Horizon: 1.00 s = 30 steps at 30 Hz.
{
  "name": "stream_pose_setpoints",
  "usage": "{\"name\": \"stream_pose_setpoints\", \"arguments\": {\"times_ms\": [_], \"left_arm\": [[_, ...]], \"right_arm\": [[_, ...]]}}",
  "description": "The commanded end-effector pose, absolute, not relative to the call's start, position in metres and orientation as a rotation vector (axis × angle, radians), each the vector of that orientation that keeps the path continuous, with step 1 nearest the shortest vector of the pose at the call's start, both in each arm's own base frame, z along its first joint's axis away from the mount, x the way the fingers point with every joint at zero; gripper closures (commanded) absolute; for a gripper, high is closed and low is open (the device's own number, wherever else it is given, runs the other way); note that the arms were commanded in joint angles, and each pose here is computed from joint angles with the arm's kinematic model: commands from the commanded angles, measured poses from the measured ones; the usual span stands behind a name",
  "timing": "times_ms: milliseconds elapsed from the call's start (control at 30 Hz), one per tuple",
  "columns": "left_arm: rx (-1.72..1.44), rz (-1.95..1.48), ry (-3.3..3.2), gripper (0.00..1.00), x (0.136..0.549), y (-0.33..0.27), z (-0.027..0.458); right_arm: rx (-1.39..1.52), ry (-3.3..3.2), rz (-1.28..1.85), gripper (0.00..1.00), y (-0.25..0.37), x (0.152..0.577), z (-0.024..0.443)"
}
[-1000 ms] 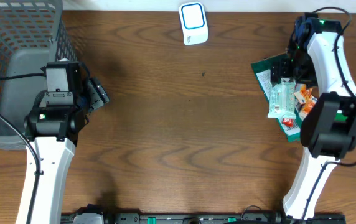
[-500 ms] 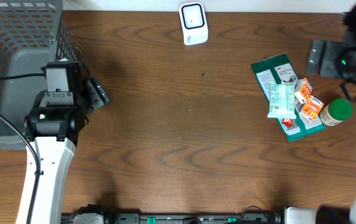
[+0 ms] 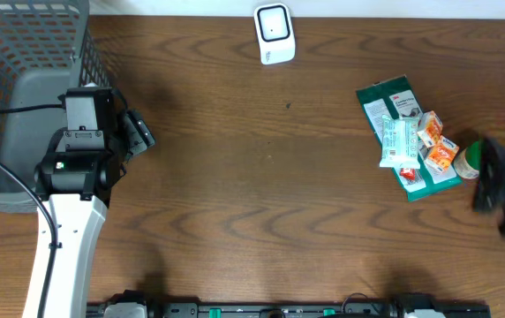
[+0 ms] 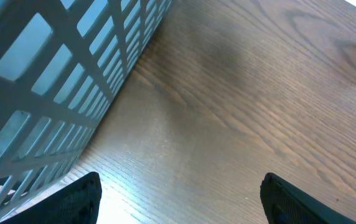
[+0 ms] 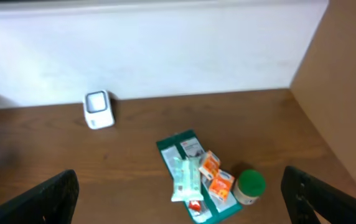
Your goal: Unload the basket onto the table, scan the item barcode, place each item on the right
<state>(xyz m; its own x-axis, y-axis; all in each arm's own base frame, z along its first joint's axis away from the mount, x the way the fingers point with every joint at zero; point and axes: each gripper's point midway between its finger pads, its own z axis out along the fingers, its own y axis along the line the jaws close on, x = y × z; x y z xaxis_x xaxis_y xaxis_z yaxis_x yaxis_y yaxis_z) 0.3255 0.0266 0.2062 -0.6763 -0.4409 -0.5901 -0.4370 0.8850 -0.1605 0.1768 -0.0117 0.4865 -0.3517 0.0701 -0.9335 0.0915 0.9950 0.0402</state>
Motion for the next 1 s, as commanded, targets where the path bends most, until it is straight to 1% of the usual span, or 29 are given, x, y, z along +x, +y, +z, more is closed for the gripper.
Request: {"name": "stream_pose_setpoints", "arguments": {"times_ms": [0,100,200,333,433,700,833,967], "left_arm": [[-0.632,0.014,2.403,0.17,0.325,0.030,0.206],[-0.632,0.014,2.403,0.17,0.325,0.030,0.206],[-0.632,0.014,2.403,0.17,0.325,0.030,0.206],[-0.632,0.014,2.403,0.17,0.325,0.030,0.206],[-0.632,0.014,2.403,0.17,0.325,0.030,0.206],[-0.632,0.014,2.403,0.17,0.325,0.030,0.206],[-0.632,0.014,2.403,0.17,0.325,0.030,0.206],[-0.632,0.014,2.403,0.17,0.325,0.030,0.206]], "right_arm": [[0.077,1.873,-0.003,0.01,-0.009,0.142,0.492],[0.074,1.812,0.017,0.01,-0.009,0.111,0.495],[0.091,1.773,0.052,0.01,-0.009,0.088,0.488],[0.096,1.756,0.060,0.01,-0.010,0.064,0.465],[0.111,1.774,0.046,0.01,-0.011,0.055,0.440],[0.126,1.872,0.043,0.01,-0.009,0.065,0.362],[0.125,1.824,0.046,0.01,-0.009,0.082,0.340],[0.125,1.727,0.051,0.01,-0.009,0.096,0.331]]}}
